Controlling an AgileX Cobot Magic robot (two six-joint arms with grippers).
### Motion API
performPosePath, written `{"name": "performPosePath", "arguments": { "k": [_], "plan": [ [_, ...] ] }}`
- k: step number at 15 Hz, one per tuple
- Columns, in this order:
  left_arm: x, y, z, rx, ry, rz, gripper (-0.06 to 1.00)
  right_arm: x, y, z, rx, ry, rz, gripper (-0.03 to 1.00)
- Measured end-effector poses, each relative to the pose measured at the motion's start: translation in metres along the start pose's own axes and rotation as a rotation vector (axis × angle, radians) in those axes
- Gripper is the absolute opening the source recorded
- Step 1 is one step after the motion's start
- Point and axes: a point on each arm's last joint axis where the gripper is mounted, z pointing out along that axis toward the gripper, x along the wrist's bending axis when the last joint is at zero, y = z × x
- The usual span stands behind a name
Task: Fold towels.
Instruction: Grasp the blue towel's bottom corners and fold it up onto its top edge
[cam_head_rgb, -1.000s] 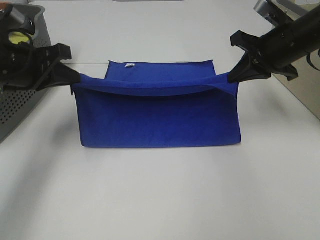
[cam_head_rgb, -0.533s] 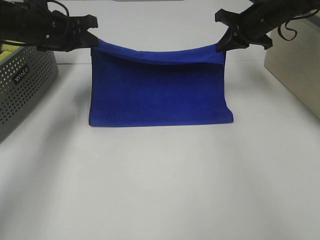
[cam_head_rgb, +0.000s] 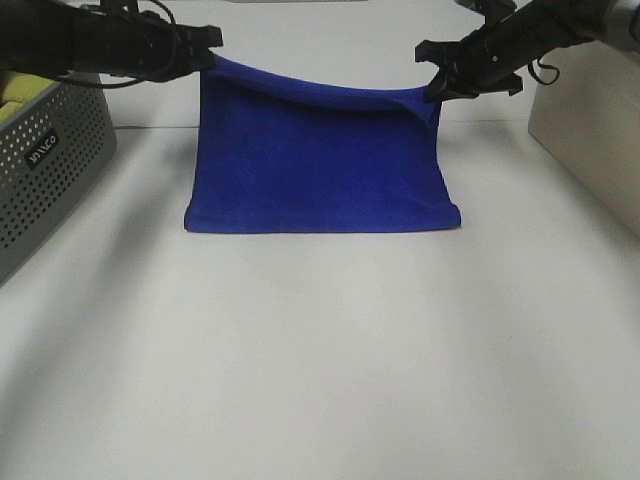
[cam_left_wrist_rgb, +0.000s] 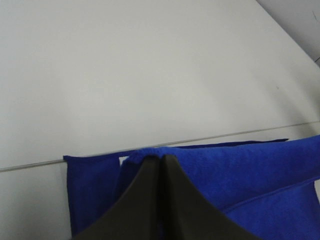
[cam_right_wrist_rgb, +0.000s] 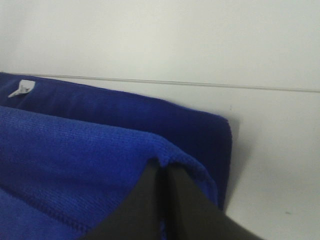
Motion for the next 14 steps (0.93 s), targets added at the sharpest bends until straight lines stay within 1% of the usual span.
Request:
{"name": "performPosePath", "arguments": {
  "k": [3,4,5,6,7,8,9,10,11,12,13,14],
  "plan": [
    [0.015,-0.029,0.019,0.062,0.016,0.024,0.00,-0.012,-0.016,0.022,0.030,-0.017,0.014,0.01],
    [0.015,-0.031,0.020,0.070,0.012,0.028,0.03,-0.014,-0.018,0.025,0.032,-0.020,0.017,0.07],
    [0.014,-0.031,0.020,0.078,-0.007,0.038,0.10,-0.015,-0.020,0.027,0.034,-0.021,0.026,0.18],
    [0.011,-0.032,0.020,0.087,-0.028,0.043,0.22,-0.015,-0.020,0.027,0.034,-0.023,0.043,0.33],
    [0.009,-0.032,0.020,0.092,-0.038,0.047,0.41,-0.015,-0.020,0.027,0.037,-0.022,0.060,0.58],
    [0.009,-0.033,0.020,0.095,-0.044,0.049,0.48,-0.014,-0.020,0.026,0.045,-0.017,0.064,0.65],
    [0.007,-0.034,0.020,0.107,-0.056,0.044,0.60,-0.009,-0.019,0.019,0.087,-0.006,0.048,0.71],
    [0.007,-0.035,0.020,0.116,-0.061,0.048,0.66,-0.007,-0.018,0.014,0.111,-0.004,0.036,0.74],
    [0.008,-0.038,0.018,0.164,-0.077,0.035,0.69,-0.003,-0.017,0.005,0.156,-0.009,0.007,0.75],
    [0.011,-0.040,0.016,0.209,-0.081,0.017,0.70,-0.001,-0.017,-0.009,0.239,-0.029,-0.011,0.75],
    [0.013,-0.040,0.013,0.236,-0.078,0.002,0.70,-0.001,-0.017,-0.013,0.264,-0.035,-0.006,0.75],
    [0.021,-0.041,0.005,0.325,-0.051,-0.064,0.70,-0.005,-0.024,-0.020,0.356,-0.042,0.038,0.75]
  ]
}}
